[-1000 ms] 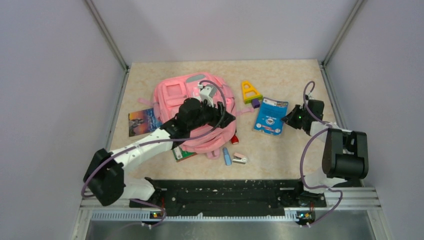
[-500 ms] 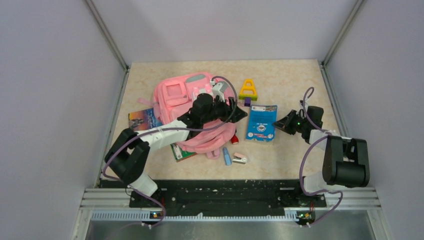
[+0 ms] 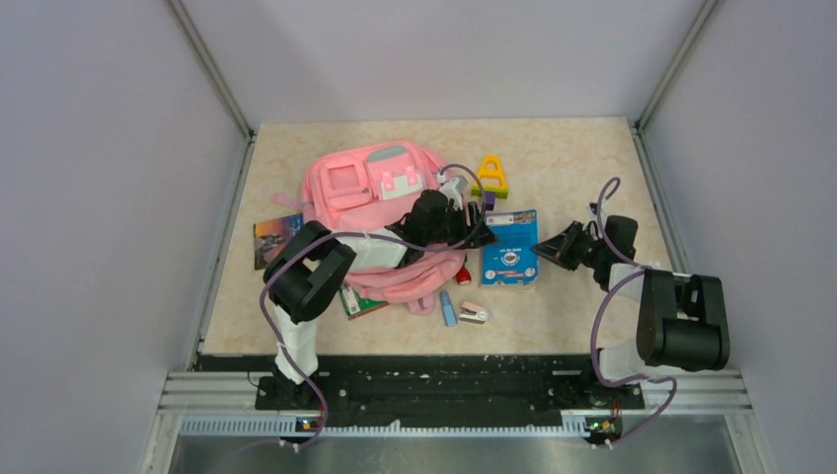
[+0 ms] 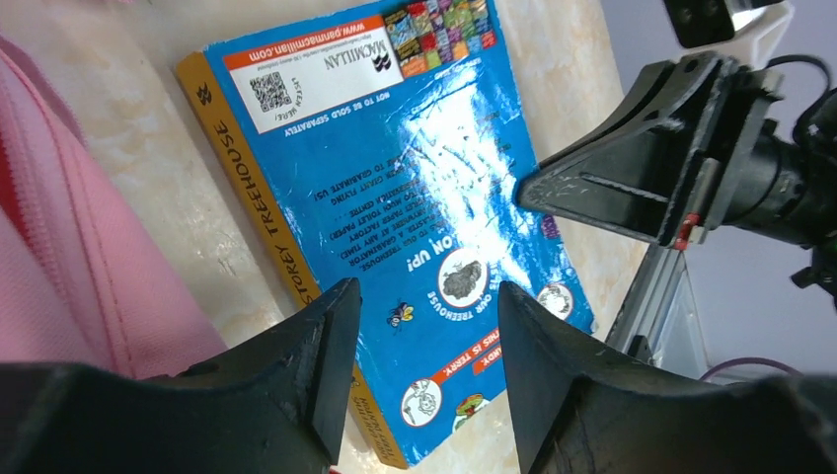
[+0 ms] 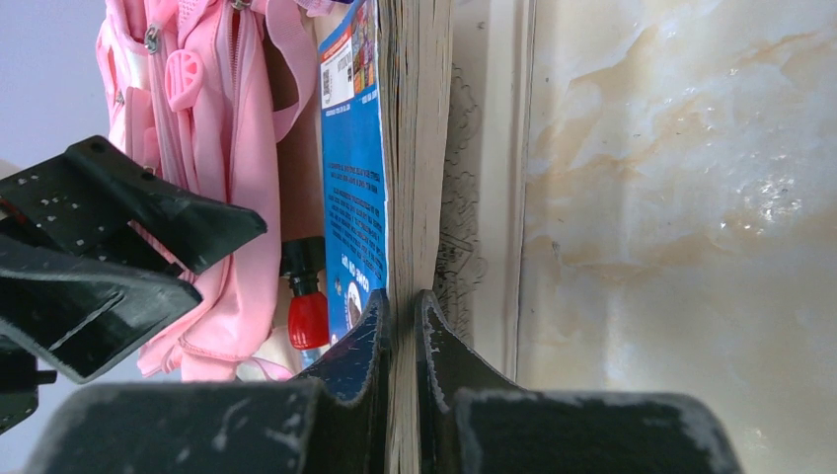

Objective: Pack the student bag
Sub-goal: Pick up the book from the center of the board.

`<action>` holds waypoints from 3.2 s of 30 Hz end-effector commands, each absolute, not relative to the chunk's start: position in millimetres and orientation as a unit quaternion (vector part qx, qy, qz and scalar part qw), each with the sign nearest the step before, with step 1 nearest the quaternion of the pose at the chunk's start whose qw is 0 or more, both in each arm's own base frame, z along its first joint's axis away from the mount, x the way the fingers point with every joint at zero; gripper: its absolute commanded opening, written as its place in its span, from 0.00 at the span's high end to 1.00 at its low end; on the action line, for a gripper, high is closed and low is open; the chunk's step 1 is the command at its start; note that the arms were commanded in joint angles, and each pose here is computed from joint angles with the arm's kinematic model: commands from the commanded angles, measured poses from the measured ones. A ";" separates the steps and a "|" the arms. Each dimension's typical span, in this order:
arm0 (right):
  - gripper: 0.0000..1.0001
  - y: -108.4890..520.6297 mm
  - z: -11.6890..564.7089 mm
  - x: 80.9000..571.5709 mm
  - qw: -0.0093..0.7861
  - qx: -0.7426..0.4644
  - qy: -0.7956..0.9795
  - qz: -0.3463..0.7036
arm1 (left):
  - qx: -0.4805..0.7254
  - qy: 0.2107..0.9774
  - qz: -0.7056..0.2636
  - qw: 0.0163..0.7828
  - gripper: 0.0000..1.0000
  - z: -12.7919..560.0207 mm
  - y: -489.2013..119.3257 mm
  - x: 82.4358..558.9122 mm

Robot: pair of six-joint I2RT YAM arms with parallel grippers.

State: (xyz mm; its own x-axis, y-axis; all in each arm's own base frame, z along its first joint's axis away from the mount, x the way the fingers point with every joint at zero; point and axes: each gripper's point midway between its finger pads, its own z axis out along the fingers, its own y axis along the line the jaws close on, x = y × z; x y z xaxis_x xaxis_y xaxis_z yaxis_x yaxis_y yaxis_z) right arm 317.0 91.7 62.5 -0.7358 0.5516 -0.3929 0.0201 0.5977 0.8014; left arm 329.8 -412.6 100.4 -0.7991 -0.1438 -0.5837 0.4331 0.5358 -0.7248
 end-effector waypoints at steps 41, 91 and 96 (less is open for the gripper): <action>1.00 85.1 51.3 328.5 0.339 0.171 0.839 0.390 | -0.025 0.892 -0.379 0.244 0.32 14.3 -413.0 307.6; 0.56 71.5 74.7 335.4 0.375 0.176 0.840 0.351 | 0.035 0.820 -0.475 0.318 1.00 114.4 -447.7 282.9; 0.04 72.2 117.4 330.0 0.425 0.150 0.812 0.371 | 0.083 0.760 -0.516 0.386 1.00 191.1 -432.9 280.7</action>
